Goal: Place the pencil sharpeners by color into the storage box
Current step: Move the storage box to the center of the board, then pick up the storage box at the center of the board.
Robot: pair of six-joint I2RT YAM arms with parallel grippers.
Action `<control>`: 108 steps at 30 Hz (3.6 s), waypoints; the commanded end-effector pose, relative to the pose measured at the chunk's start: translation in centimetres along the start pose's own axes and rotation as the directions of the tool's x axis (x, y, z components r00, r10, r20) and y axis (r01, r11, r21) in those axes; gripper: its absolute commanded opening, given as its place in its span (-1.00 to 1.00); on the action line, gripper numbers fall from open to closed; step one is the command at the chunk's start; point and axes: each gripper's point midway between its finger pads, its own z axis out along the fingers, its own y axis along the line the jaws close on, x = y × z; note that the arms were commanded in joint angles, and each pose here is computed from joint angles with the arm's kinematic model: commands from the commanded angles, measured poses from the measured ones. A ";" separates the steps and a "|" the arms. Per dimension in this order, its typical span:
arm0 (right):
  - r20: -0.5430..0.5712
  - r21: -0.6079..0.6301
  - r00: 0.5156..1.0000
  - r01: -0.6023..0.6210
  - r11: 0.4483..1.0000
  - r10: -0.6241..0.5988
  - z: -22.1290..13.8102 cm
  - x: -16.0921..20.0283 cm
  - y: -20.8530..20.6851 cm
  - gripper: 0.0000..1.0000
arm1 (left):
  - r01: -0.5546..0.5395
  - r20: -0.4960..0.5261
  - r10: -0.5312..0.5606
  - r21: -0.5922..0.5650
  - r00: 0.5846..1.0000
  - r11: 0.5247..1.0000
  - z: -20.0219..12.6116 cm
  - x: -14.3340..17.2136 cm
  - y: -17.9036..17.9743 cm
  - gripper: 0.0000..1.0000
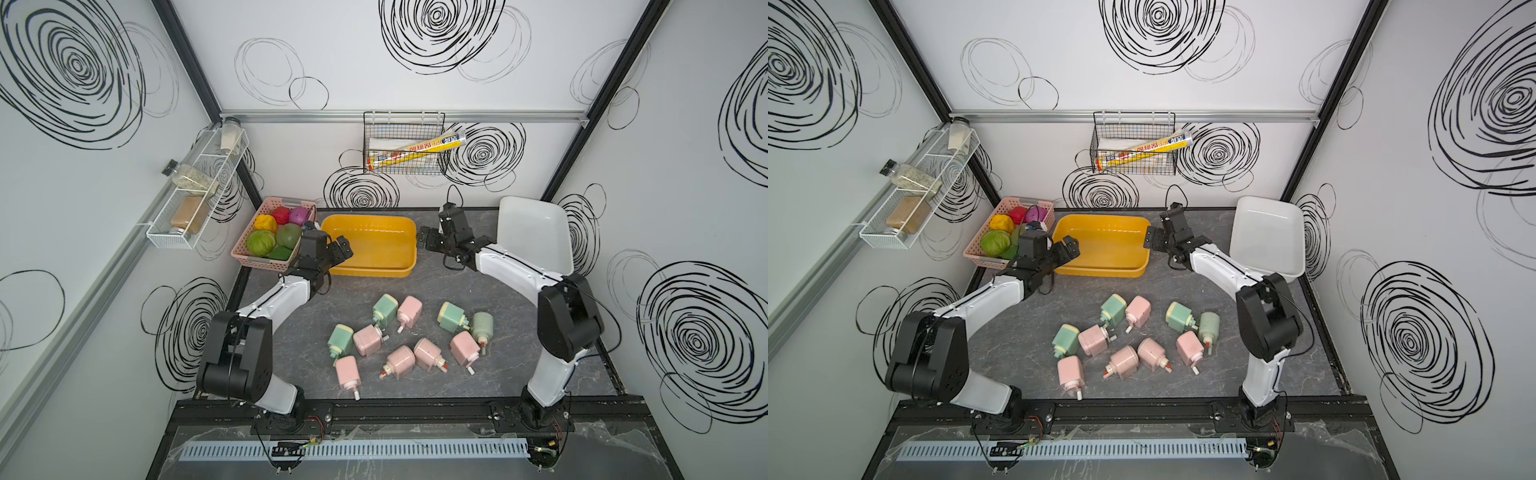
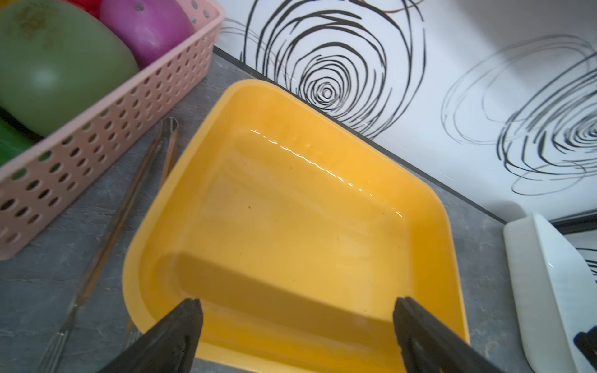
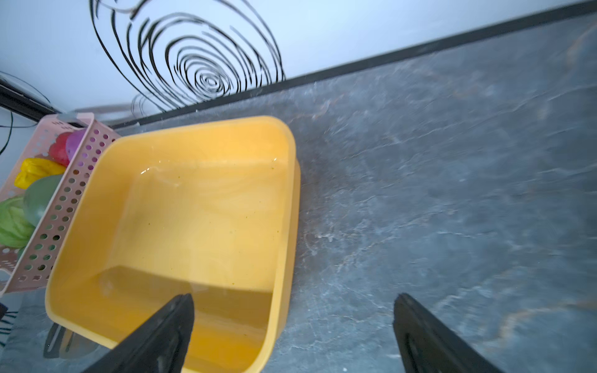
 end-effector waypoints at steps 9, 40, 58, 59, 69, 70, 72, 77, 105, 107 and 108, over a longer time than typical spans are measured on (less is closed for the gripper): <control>0.107 0.179 0.964 -0.258 0.949 0.242 -5.8 -2.3 -15.3 0.96 | 0.090 -0.005 -0.090 0.109 0.996 0.990 -2.4 3.6 -3.8 0.98; 0.255 0.303 0.597 -0.796 0.524 0.760 -7.5 1.3 -30.3 0.96 | 0.212 -0.051 -0.206 0.133 0.977 0.968 2.7 7.4 -6.4 0.98; 0.287 0.353 0.510 -0.843 0.405 0.811 -5.1 2.5 -32.4 0.64 | 0.179 -0.087 -0.167 0.154 0.982 0.972 4.4 8.2 -9.1 0.98; 0.284 0.355 0.510 -0.842 0.406 0.812 -5.0 2.6 -32.4 0.61 | 0.179 -0.080 -0.168 0.150 0.983 0.972 4.2 8.1 -8.8 0.98; 0.308 0.352 0.499 -0.850 0.391 0.810 -4.6 2.9 -33.0 0.28 | 0.136 -0.038 -0.132 0.141 0.991 0.981 2.3 7.1 -7.9 0.98; 0.313 0.357 0.499 -0.850 0.387 0.808 -4.6 3.0 -33.2 0.25 | 0.129 -0.034 -0.126 0.139 0.991 0.982 2.2 7.0 -7.9 0.98; 0.317 0.366 0.503 -0.847 0.386 0.804 -4.5 3.1 -33.4 0.20 | 0.122 -0.024 -0.120 0.135 0.993 0.983 1.9 6.7 -7.7 0.98; 0.314 0.375 0.507 -0.843 0.385 0.803 -4.3 3.1 -33.5 0.09 | 0.109 -0.007 -0.109 0.130 0.994 0.986 1.3 6.2 -7.5 0.98; 0.382 0.415 0.557 -0.816 0.402 0.737 -6.4 3.0 -34.5 -1.00 | 0.078 0.007 -0.079 0.123 0.997 0.989 0.3 5.0 -6.8 0.98; 0.387 0.418 0.591 -0.796 0.437 0.708 -6.9 2.1 -34.5 -1.00 | 0.077 0.010 -0.079 0.125 0.997 0.989 0.2 4.6 -6.7 0.98; 0.383 0.422 0.614 -0.781 0.461 0.690 -7.1 1.7 -34.4 -1.00 | 0.079 0.011 -0.081 0.124 0.997 0.989 0.2 4.4 -6.5 0.98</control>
